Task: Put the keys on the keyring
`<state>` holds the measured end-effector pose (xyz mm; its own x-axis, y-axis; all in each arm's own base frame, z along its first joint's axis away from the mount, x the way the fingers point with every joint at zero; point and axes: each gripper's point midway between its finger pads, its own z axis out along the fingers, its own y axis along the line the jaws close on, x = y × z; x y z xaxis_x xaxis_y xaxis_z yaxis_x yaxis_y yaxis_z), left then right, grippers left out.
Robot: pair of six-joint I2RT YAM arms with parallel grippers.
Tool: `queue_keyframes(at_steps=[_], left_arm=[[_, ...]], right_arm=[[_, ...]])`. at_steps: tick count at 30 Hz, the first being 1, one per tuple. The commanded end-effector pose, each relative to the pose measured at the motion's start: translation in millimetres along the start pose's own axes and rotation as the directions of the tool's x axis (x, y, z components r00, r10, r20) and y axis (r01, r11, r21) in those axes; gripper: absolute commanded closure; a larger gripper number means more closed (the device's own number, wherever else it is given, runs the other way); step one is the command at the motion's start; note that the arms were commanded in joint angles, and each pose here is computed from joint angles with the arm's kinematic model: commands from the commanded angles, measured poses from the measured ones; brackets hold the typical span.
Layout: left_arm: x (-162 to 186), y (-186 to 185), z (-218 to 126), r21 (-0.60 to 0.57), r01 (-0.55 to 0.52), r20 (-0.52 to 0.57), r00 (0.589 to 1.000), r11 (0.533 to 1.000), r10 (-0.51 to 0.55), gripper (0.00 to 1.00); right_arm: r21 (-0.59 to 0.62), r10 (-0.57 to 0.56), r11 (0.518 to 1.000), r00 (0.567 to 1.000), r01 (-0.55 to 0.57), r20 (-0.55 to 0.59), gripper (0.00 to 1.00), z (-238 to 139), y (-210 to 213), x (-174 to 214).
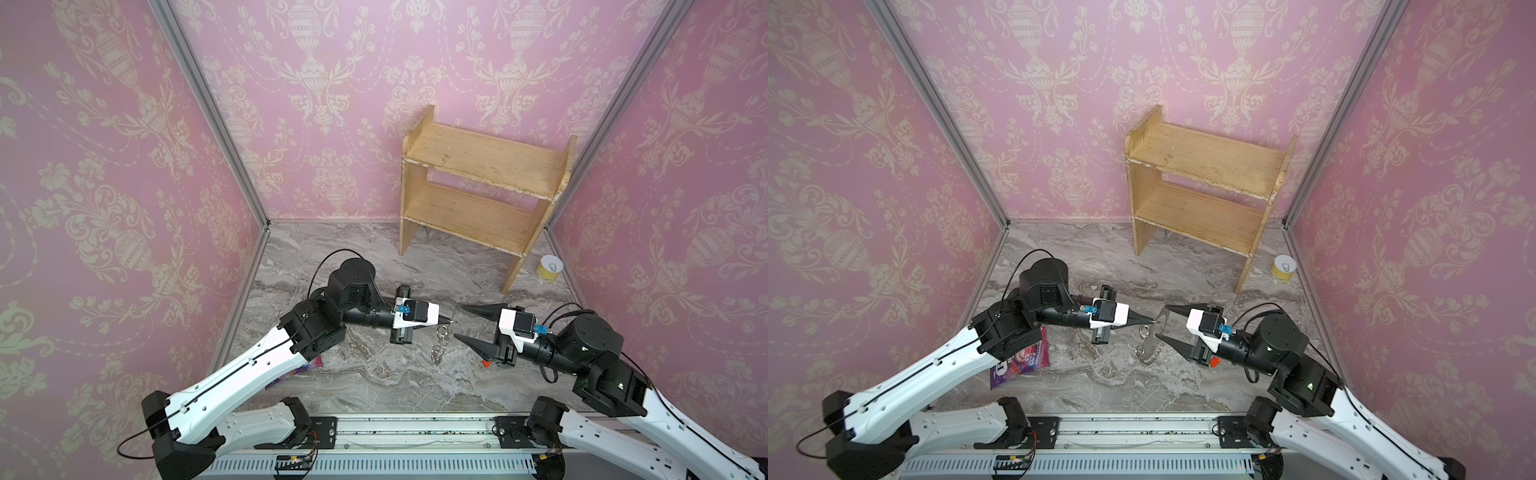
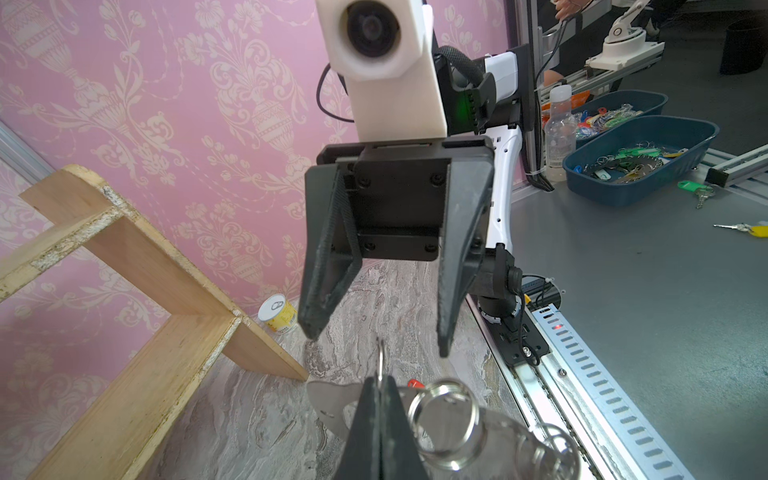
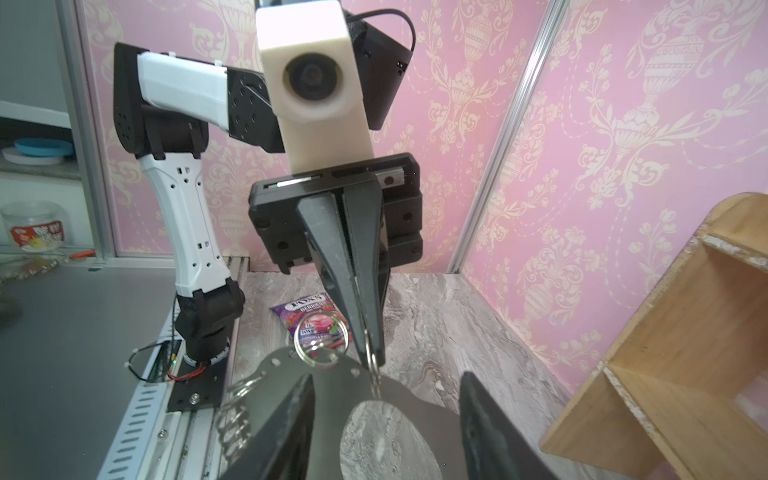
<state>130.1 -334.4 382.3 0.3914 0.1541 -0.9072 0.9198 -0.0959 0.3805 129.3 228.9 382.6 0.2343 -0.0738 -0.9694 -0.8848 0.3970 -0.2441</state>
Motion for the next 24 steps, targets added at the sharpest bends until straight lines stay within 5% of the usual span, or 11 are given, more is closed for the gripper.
queue_keyframes(at_steps=[1,6,12,15,20,24], left_arm=[[-12,4,-14,-0.043,-0.070,-0.006,0.998,0.997,0.070,1.00],[-2,0,-16,-0.058,-0.065,-0.022,0.998,0.996,0.064,1.00],[12,-4,-22,-0.104,-0.048,-0.048,0.998,0.993,0.044,1.00],[18,-7,-26,-0.122,-0.029,-0.055,0.998,0.992,0.022,1.00],[34,-12,-30,-0.141,-0.008,-0.100,0.995,0.990,-0.006,1.00],[38,-16,-34,-0.151,-0.007,-0.103,0.995,0.989,-0.009,1.00]], right_arm=[[0.081,0.063,0.995,0.996,-0.058,-0.069,0.37,-11,-11,8],[0.308,0.252,0.933,0.949,-0.186,-0.188,0.23,-19,-42,42],[0.556,0.535,0.764,0.802,-0.326,-0.265,0.13,-29,-63,95],[0.692,0.699,0.607,0.676,-0.391,-0.231,0.11,-39,-68,132],[0.865,0.934,0.251,0.343,-0.435,-0.099,0.03,-63,-56,217],[0.927,0.976,0.104,0.215,-0.361,-0.026,0.01,-84,-46,257]])
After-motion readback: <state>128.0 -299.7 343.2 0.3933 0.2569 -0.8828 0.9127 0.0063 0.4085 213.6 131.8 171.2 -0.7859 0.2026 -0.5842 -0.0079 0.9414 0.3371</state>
